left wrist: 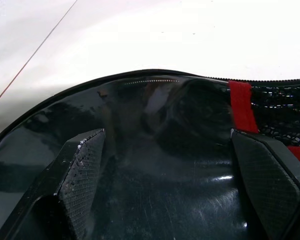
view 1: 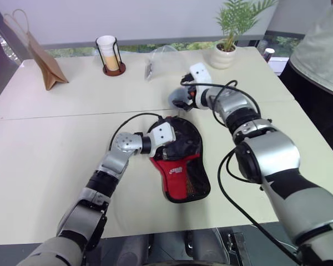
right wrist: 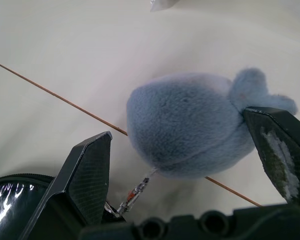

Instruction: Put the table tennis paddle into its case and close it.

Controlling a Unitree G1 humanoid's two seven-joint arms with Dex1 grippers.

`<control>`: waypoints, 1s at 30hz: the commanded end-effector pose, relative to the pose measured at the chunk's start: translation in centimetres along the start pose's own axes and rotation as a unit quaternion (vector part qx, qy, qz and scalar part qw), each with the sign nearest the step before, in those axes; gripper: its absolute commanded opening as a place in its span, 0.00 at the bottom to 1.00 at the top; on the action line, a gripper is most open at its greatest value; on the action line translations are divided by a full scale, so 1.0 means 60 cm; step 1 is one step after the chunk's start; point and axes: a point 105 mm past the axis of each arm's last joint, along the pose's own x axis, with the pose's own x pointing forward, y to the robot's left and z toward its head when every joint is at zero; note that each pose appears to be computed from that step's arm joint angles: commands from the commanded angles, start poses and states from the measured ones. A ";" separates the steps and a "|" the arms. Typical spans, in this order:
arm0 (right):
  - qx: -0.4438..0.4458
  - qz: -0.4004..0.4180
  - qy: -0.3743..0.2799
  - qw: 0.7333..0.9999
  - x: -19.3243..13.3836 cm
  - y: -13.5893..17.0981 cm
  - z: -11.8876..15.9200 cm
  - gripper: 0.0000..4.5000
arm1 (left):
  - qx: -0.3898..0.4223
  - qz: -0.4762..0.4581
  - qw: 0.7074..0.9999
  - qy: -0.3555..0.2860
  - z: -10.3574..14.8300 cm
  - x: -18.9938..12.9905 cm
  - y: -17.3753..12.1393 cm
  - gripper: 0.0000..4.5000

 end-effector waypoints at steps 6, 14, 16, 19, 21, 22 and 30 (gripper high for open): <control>-0.047 -0.048 0.017 0.998 0.015 0.008 -0.016 0.88 | -0.004 0.003 1.000 0.021 -0.016 0.000 -0.007 0.93; -0.045 -0.074 0.011 0.996 0.017 0.003 -0.021 0.02 | -0.001 0.011 1.000 0.021 -0.016 -0.003 -0.002 0.93; -0.044 -0.076 0.010 0.996 0.016 0.000 -0.021 0.01 | -0.001 0.010 1.000 0.022 -0.018 -0.003 -0.003 0.93; -0.053 -0.077 0.014 0.996 0.012 -0.007 -0.021 0.01 | -0.001 0.006 1.000 0.023 -0.019 -0.001 -0.005 0.93; -0.060 -0.081 0.014 0.995 0.006 -0.017 -0.018 0.01 | -0.002 0.003 1.000 0.024 -0.020 0.000 -0.005 0.93; -0.063 -0.083 0.014 0.994 0.001 -0.025 -0.016 0.01 | -0.003 -0.002 1.000 0.027 -0.022 0.002 -0.007 0.93; -0.082 -0.085 0.044 0.992 -0.029 -0.069 -0.048 0.01 | -0.021 -0.032 0.998 0.051 -0.041 0.010 -0.022 0.93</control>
